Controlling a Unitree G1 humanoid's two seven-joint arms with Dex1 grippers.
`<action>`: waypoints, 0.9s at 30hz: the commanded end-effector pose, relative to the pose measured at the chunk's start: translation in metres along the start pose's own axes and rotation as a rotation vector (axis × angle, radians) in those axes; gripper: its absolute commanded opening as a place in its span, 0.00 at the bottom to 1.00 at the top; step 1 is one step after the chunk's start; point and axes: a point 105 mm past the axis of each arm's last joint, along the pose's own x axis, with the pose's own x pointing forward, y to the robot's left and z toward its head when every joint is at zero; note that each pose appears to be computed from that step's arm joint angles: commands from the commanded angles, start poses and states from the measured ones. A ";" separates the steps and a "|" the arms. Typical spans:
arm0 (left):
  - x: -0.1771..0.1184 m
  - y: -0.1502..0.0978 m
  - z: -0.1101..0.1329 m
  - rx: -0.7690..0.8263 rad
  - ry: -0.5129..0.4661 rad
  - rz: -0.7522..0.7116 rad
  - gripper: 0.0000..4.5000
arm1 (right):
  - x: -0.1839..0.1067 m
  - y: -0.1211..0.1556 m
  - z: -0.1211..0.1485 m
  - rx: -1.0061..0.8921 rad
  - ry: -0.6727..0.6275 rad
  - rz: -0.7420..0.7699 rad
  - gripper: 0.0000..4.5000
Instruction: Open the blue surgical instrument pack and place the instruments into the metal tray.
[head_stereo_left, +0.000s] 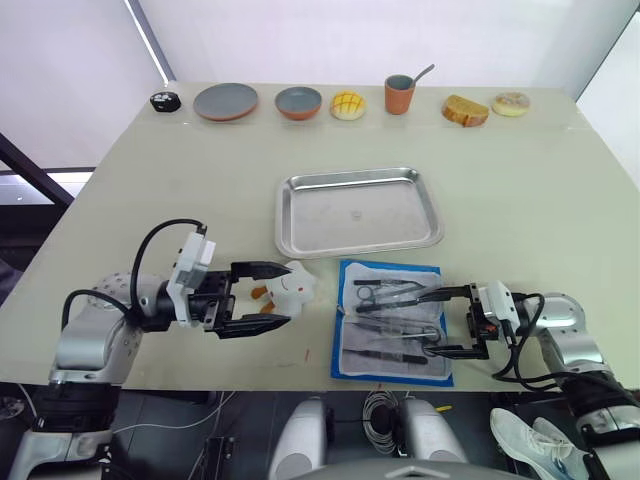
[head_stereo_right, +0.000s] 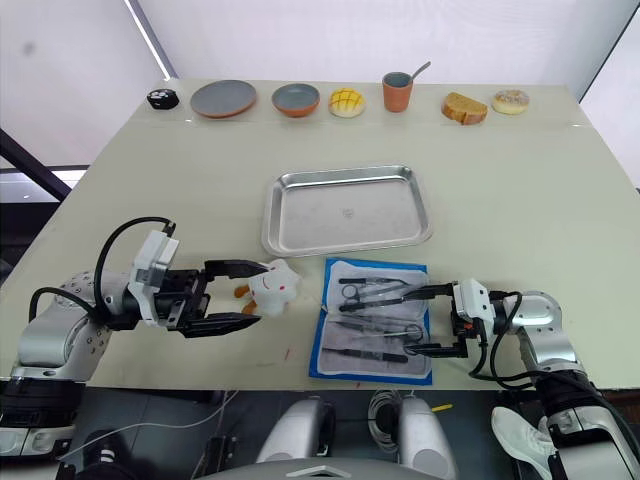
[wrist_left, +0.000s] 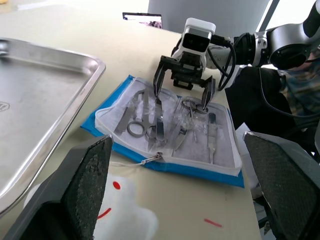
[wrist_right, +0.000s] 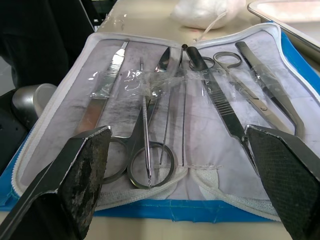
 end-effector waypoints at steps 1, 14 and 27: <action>0.003 0.001 0.007 0.043 0.021 -0.004 0.99 | -0.001 0.011 -0.018 0.075 0.034 0.016 1.00; 0.039 0.012 0.014 0.189 0.179 0.026 0.99 | -0.010 0.011 -0.022 0.083 0.043 -0.007 1.00; 0.094 0.033 0.016 0.285 0.225 -0.021 0.67 | -0.006 0.008 -0.025 0.085 0.054 -0.040 1.00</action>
